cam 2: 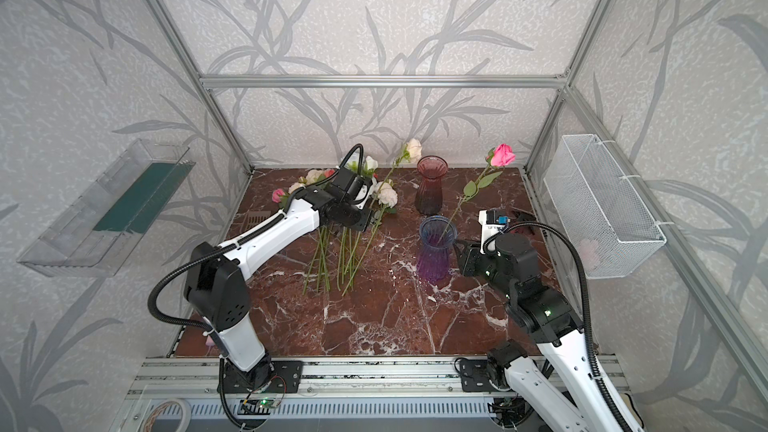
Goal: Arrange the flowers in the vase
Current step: 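Grasp a white rose stem with the left gripper and lift it upright, then close the right gripper on the white rose stem while left gripper releases it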
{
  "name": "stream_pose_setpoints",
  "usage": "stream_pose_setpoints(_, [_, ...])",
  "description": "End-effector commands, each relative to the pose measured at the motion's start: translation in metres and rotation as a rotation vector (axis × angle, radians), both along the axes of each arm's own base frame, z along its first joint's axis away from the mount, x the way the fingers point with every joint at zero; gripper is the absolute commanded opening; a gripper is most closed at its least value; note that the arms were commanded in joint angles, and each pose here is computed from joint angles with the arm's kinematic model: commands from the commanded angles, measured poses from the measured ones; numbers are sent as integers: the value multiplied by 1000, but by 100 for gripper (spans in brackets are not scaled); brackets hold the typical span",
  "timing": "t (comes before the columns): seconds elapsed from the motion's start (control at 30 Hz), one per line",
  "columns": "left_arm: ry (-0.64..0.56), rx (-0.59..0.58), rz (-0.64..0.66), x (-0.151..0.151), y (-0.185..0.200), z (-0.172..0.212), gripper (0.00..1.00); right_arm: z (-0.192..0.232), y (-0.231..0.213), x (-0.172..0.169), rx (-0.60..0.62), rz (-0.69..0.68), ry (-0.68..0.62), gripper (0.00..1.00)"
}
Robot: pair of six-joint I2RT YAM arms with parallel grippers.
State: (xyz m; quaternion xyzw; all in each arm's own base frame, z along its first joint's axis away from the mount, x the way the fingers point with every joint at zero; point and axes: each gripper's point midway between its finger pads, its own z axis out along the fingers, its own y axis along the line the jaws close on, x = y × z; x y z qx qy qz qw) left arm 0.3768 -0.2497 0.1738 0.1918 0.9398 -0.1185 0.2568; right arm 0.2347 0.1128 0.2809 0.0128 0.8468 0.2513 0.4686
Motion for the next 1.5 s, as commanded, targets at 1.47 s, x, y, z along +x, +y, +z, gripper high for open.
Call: stream_pose_setpoints(1.47, [-389,-720,-394,-110,-82,143,0,115,160,63,95,358,-212,25])
